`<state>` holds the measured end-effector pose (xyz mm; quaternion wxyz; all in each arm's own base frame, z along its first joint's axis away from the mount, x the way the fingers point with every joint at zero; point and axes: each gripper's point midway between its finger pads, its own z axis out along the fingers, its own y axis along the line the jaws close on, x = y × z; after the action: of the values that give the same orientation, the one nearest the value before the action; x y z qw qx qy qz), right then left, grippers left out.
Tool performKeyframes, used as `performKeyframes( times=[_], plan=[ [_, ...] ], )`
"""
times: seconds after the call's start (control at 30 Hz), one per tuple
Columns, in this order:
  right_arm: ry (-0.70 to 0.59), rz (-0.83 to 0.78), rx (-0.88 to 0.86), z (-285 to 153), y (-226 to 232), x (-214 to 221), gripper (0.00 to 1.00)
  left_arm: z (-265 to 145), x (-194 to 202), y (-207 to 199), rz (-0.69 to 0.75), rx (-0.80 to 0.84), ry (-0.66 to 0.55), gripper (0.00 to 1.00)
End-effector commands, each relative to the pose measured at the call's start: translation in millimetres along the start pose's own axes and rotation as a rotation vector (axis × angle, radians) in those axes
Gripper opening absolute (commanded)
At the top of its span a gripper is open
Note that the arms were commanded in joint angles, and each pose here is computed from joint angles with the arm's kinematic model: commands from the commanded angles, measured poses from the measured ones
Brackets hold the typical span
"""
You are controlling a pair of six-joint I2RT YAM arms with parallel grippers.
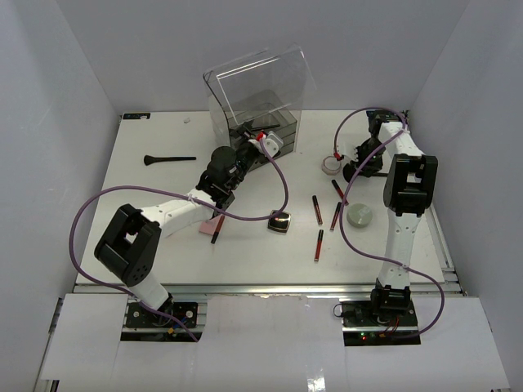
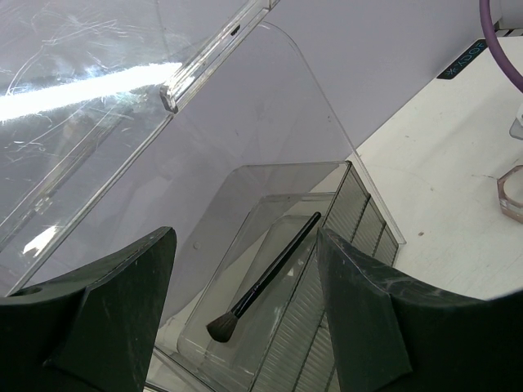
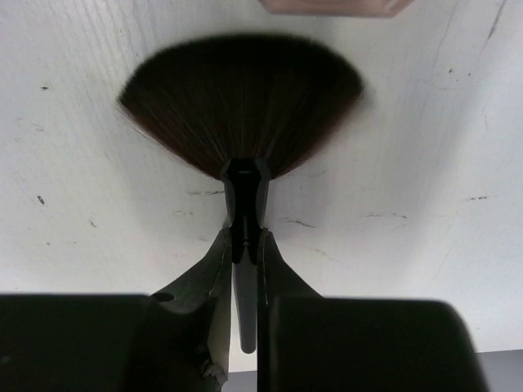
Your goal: Organize the makeup
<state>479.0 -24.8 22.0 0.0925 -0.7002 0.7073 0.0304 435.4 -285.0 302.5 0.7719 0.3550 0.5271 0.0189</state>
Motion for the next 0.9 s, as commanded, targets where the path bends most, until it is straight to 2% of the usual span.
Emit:
performKeyframes(
  times=[0.0, 0.2, 0.43, 0.5, 0.53, 0.6, 0.7, 0.87],
  plan=[
    [-0.017, -0.003, 0.015, 0.6, 1.5, -3.8, 0.08, -5.0, -36.7, 34.8, -0.026, -0.069, -0.08, 0.8],
    [-0.069, -0.009, 0.119, -36.8, -9.4, -19.2, 0.08, -5.0, -39.1, 36.6, -0.028, -0.072, -0.084, 0.8],
    [-0.17, -0.03, 0.264, -99.3, -8.1, -59.7, 0.08, -1.6, -45.2, 40.0, -0.039, -0.076, -0.093, 0.8],
    [-0.205, -0.106, 0.299, -118.0, 3.9, -94.4, 0.08, -1.8, -47.1, 41.7, -0.039, -0.079, -0.095, 0.8],
    [-0.206, -0.108, 0.3, -118.4, 4.3, -95.3, 0.08, -1.8, -48.9, 43.0, -0.041, -0.082, -0.099, 0.8],
    [-0.235, -0.187, 0.325, -121.0, 22.4, -125.4, 0.08, -1.1, -51.4, 45.1, -0.04, -0.085, -0.101, 0.8],
    [-0.284, -0.313, 0.414, -130.6, 47.1, -185.5, 0.08, -0.2, -52.7, 45.6, -0.04, -0.082, -0.1, 0.8],
    [-0.367, -0.425, 0.57, -149.2, 60.0, -253.4, 0.08, 0.0, -56.7, 48.9, -0.039, -0.087, -0.103, 0.8]
  ],
)
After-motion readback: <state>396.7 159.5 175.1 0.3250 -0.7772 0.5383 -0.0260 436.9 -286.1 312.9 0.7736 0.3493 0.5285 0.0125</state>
